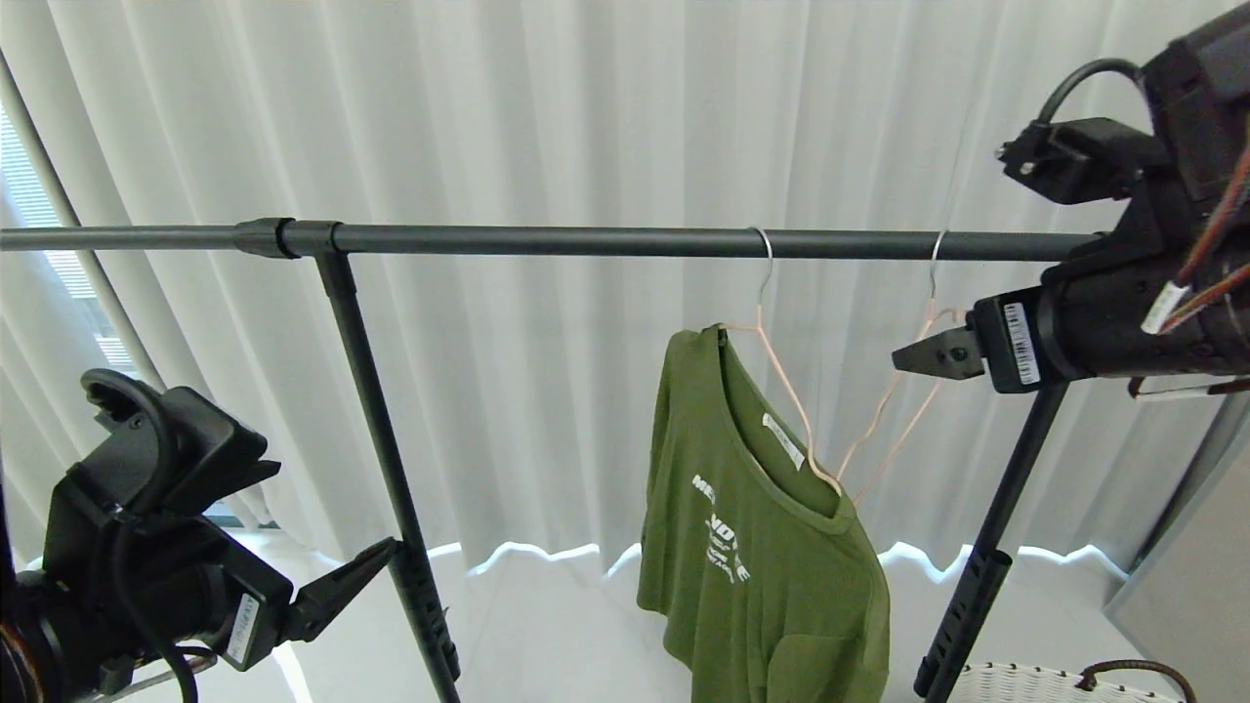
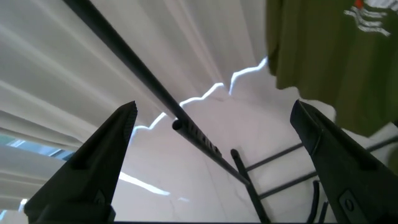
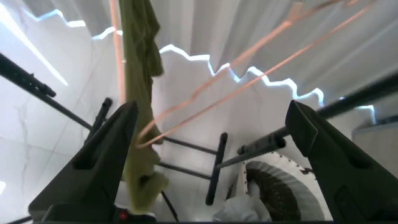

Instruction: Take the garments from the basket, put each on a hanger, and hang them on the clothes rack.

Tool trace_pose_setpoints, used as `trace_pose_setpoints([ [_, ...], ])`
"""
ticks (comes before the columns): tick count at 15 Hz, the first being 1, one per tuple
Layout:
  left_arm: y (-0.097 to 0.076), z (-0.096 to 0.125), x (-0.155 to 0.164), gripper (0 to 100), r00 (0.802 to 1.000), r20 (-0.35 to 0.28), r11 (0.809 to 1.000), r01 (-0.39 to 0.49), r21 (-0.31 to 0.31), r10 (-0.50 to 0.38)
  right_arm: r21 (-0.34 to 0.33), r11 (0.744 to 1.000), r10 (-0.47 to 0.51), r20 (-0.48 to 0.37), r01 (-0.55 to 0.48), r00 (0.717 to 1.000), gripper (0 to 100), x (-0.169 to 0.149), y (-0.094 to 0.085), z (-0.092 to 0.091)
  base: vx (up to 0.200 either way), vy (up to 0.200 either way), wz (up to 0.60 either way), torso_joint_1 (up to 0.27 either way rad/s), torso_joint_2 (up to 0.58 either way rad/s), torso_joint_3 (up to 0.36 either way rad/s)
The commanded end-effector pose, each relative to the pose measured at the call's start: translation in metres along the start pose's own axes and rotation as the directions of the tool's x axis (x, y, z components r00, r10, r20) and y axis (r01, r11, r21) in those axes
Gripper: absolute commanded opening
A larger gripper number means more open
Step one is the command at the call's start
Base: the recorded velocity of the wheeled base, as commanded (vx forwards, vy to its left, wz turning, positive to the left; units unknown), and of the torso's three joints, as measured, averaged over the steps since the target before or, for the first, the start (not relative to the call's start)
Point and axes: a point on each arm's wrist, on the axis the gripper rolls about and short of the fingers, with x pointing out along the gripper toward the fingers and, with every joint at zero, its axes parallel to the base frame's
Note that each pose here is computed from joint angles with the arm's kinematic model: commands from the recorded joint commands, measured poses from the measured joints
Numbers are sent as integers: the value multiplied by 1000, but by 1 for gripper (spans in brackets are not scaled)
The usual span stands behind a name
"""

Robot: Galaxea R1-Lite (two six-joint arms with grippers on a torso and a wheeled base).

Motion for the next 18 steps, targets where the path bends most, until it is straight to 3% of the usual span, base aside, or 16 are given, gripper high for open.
trace_pose_setpoints([
  [1,3,0,0,100,1000,5,1000,-21,-8,21,31,998,-55,20,54,998,100,-30,-30,-12,0,0,0,0,0,0],
  [6,11,-6,-6,100,996,5,995,-89,-39,89,36,985,-171,-28,171,985,100,-46,-71,-39,0,0,0,0,0,0],
  [10,16,-8,-7,100,993,-7,991,-121,-51,121,13,973,-228,-98,231,969,100,-39,-82,-58,0,0,0,0,0,0],
  [12,17,-9,-8,100,991,-13,989,-134,-56,134,25,967,-250,-86,253,964,100,-33,-86,-63,0,0,0,0,0,0],
  [18,20,-11,-9,100,988,-24,986,-155,-68,154,-77,940,-338,-66,333,939,100,-21,-106,-71,-200,0,0,6,4,-1],
])
